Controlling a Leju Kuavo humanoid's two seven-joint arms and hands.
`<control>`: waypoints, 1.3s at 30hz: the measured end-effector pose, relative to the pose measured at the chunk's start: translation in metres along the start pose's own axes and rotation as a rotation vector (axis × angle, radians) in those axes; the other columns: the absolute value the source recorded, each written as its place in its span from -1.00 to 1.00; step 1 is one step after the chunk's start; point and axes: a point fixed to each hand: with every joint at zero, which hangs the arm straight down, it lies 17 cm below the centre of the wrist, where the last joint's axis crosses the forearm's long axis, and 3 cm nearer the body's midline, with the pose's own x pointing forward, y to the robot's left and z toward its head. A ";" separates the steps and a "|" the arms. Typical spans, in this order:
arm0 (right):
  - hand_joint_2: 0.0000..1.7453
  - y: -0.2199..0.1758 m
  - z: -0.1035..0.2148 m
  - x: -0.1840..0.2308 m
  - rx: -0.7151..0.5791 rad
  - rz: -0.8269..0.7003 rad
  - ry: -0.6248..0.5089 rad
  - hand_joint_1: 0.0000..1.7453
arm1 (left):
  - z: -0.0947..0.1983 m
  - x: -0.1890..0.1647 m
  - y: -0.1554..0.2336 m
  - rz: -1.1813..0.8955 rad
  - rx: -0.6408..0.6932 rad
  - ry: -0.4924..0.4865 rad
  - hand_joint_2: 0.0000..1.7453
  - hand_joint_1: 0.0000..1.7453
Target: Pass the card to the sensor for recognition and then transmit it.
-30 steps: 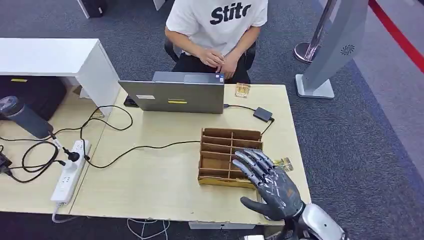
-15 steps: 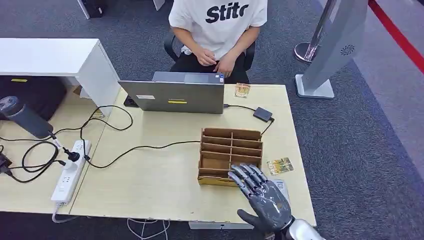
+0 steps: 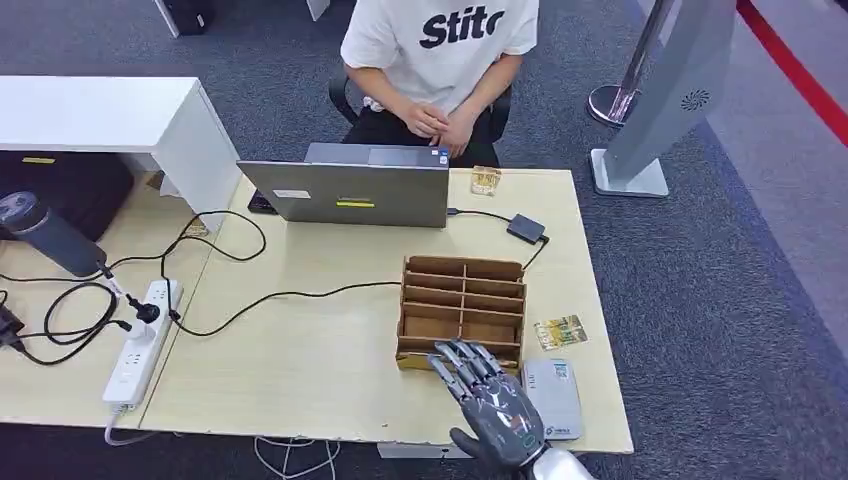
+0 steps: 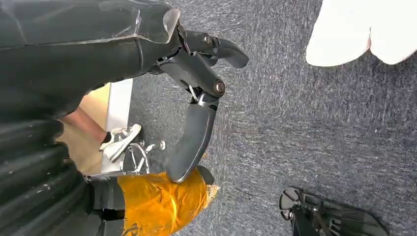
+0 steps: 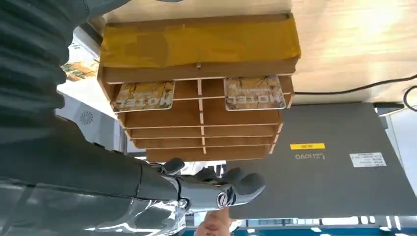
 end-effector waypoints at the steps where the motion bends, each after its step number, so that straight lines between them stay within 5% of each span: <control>1: 1.00 0.001 0.000 0.000 0.001 -0.001 0.000 -1.00 | 0.000 0.000 0.000 0.000 0.000 0.000 1.00 -1.00; 17: 1.00 -0.010 -0.022 -0.017 -0.046 0.095 0.116 -1.00 | 0.000 0.000 0.000 -0.003 0.000 0.000 1.00 -1.00; 39: 1.00 -0.002 -0.024 -0.096 -0.010 0.101 0.350 -1.00 | 0.001 0.000 -0.003 -0.025 -0.004 -0.003 1.00 -1.00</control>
